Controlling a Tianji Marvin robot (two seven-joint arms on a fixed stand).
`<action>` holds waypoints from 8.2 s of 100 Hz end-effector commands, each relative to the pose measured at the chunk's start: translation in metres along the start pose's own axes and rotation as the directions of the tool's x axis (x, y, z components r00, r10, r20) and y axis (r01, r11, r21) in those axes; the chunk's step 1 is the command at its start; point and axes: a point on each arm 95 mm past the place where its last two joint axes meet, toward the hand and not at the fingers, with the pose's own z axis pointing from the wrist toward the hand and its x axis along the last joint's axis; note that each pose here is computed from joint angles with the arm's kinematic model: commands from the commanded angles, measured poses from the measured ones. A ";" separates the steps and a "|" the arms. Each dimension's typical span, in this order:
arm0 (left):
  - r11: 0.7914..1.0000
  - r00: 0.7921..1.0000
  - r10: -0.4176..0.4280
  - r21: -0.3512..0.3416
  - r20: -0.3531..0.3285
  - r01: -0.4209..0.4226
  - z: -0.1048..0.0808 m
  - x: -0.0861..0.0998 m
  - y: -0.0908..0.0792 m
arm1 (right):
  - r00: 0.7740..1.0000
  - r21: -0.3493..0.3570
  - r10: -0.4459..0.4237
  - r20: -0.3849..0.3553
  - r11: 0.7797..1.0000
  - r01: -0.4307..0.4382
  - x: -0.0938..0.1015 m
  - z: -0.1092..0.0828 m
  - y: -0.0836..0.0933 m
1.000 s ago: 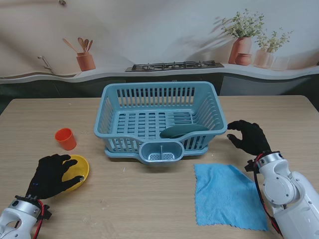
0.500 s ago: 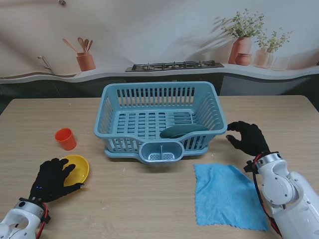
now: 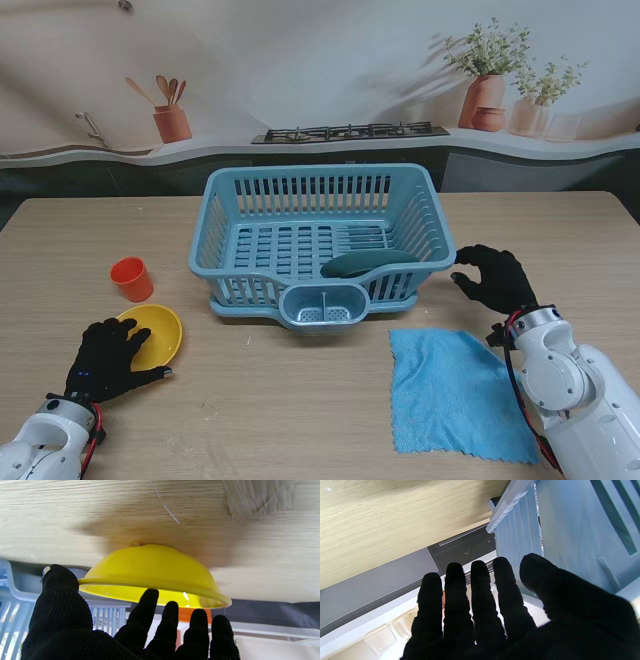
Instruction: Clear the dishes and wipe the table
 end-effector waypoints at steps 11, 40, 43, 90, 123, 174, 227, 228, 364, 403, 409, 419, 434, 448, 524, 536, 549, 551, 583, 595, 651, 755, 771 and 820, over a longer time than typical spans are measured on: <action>1.000 1.000 -0.001 -0.016 0.016 0.001 0.002 -0.002 0.006 | 1.000 0.019 0.002 0.000 1.000 -0.002 0.001 0.000 -0.003; 0.999 0.999 0.022 -0.042 0.035 -0.020 -0.001 -0.001 0.010 | 1.000 0.017 0.007 0.000 1.000 -0.007 0.001 -0.001 -0.003; 0.999 0.999 0.023 -0.048 0.038 -0.021 -0.001 0.000 0.010 | 1.000 0.017 0.007 0.000 1.000 -0.007 0.001 -0.001 -0.003; 0.994 0.997 0.043 -0.102 0.056 -0.037 0.005 0.000 0.015 | 1.000 0.014 0.016 0.000 1.000 -0.016 0.001 -0.002 -0.003; 0.996 0.996 0.085 0.019 -0.021 -0.084 0.016 -0.007 0.015 | 1.000 0.018 0.025 0.004 1.000 -0.025 0.002 -0.001 -0.004; 0.973 0.980 0.155 0.189 -0.123 -0.131 0.016 -0.004 -0.013 | 0.999 0.022 0.032 0.003 0.999 -0.033 0.002 -0.001 -0.005; 0.969 0.976 0.150 0.221 -0.156 -0.113 0.018 -0.002 -0.040 | 0.999 0.022 0.039 0.001 0.999 -0.039 0.003 -0.001 -0.005; 0.969 0.976 0.149 0.221 -0.157 -0.112 0.018 -0.002 -0.041 | 0.999 0.022 0.040 0.001 0.999 -0.040 0.003 -0.001 -0.005; 0.957 0.931 0.053 0.283 -0.362 0.055 0.039 0.021 -0.142 | 0.999 0.015 0.050 -0.009 0.999 -0.050 0.002 -0.002 -0.003; 0.964 0.888 0.053 0.255 -0.456 0.074 0.056 0.035 -0.184 | 0.999 0.018 0.053 -0.011 0.998 -0.053 0.003 -0.002 -0.005; 0.968 0.882 0.049 0.241 -0.470 0.075 0.060 0.039 -0.190 | 0.999 0.017 0.050 -0.011 0.999 -0.050 0.002 -0.002 -0.004; 0.972 0.872 0.035 0.219 -0.488 0.083 0.068 0.046 -0.198 | 0.999 0.017 0.048 -0.012 0.999 -0.048 0.002 -0.002 -0.004; 0.978 0.860 0.012 0.184 -0.511 0.096 0.082 0.058 -0.210 | 0.999 0.017 0.049 -0.015 0.999 -0.049 0.002 -0.001 -0.004; 0.985 0.846 -0.002 0.146 -0.533 0.094 0.095 0.070 -0.219 | 0.999 0.017 0.048 -0.014 0.999 -0.048 0.002 -0.001 -0.005; 0.996 0.817 -0.092 -0.057 -0.569 0.072 0.158 0.134 -0.237 | 0.998 0.007 0.058 -0.011 0.998 -0.058 -0.002 -0.003 -0.006; 0.994 0.815 -0.104 -0.080 -0.570 0.071 0.166 0.142 -0.236 | 0.998 0.007 0.061 -0.008 0.998 -0.061 -0.001 -0.003 -0.006; 0.992 0.812 -0.117 -0.103 -0.571 0.070 0.174 0.151 -0.236 | 0.998 0.008 0.064 -0.007 0.998 -0.064 -0.001 -0.004 -0.006; 0.992 0.813 -0.119 -0.107 -0.571 0.070 0.175 0.153 -0.236 | 0.998 0.008 0.065 -0.007 0.998 -0.064 -0.001 -0.004 -0.007; 0.980 0.804 -0.178 -0.173 -0.568 0.094 0.195 0.180 -0.233 | 0.998 0.012 0.067 -0.002 0.998 -0.067 -0.001 -0.004 -0.008; 0.976 0.805 -0.188 -0.201 -0.563 0.087 0.201 0.188 -0.230 | 0.998 0.009 0.067 -0.001 0.998 -0.067 -0.001 -0.004 -0.008; 0.958 0.809 -0.234 -0.268 -0.540 0.099 0.234 0.218 -0.216 | 0.998 0.008 0.069 0.008 0.998 -0.069 -0.003 -0.005 -0.008; 0.926 0.829 -0.318 -0.337 -0.460 0.169 0.283 0.255 -0.191 | 0.997 0.017 0.079 0.024 0.997 -0.079 -0.003 -0.006 -0.013; 0.922 0.834 -0.325 -0.346 -0.446 0.174 0.287 0.259 -0.185 | 0.997 0.018 0.079 0.026 0.997 -0.080 -0.004 -0.006 -0.013; 0.917 0.854 -0.314 -0.367 -0.415 0.158 0.298 0.262 -0.165 | 0.996 0.019 0.083 0.026 0.996 -0.084 -0.005 -0.006 -0.014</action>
